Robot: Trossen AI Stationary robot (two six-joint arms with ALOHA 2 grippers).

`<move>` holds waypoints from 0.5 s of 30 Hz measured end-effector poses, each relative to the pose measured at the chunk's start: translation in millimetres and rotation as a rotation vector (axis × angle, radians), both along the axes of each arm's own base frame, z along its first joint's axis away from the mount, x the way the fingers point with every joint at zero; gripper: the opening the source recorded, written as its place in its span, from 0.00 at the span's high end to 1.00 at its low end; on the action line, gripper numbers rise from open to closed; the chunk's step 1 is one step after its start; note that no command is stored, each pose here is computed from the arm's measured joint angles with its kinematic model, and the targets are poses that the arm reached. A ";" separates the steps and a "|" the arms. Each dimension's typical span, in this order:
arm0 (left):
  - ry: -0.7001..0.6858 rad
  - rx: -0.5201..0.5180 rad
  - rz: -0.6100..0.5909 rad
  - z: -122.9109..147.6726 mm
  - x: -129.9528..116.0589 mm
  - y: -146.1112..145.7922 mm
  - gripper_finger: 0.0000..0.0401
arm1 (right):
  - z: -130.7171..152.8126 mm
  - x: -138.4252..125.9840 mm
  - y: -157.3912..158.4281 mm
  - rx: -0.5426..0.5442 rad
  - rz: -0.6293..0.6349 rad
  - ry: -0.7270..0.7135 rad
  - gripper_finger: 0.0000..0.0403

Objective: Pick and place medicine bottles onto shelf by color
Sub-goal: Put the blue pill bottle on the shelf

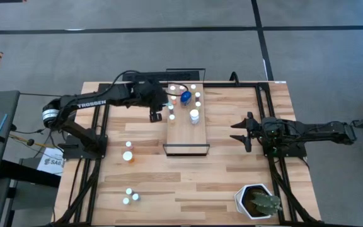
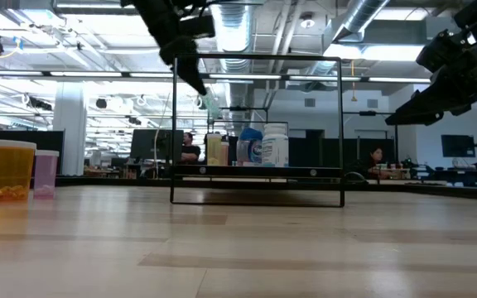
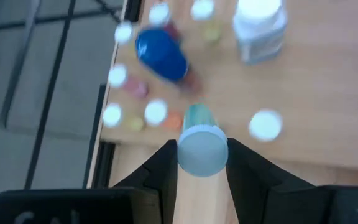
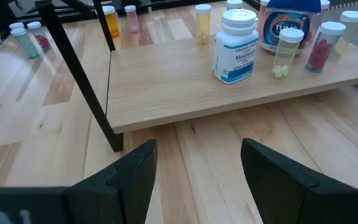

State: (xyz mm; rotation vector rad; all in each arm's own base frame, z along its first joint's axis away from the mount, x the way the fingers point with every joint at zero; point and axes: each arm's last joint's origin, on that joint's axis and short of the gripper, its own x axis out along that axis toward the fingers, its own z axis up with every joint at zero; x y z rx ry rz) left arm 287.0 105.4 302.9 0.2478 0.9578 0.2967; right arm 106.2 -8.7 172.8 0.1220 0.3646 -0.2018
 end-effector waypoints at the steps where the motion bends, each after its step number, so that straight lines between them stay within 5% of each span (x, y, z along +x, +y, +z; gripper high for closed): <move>1: -0.004 0.001 -0.014 1.6 3.5 -3.3 0.76 | 0.0 0.0 0.0 0.000 0.000 0.000 0.37; 15: 0.163 -0.098 -0.117 -0.2 62.3 -24.6 0.76 | -0.9 -0.4 0.0 0.000 0.000 0.010 0.37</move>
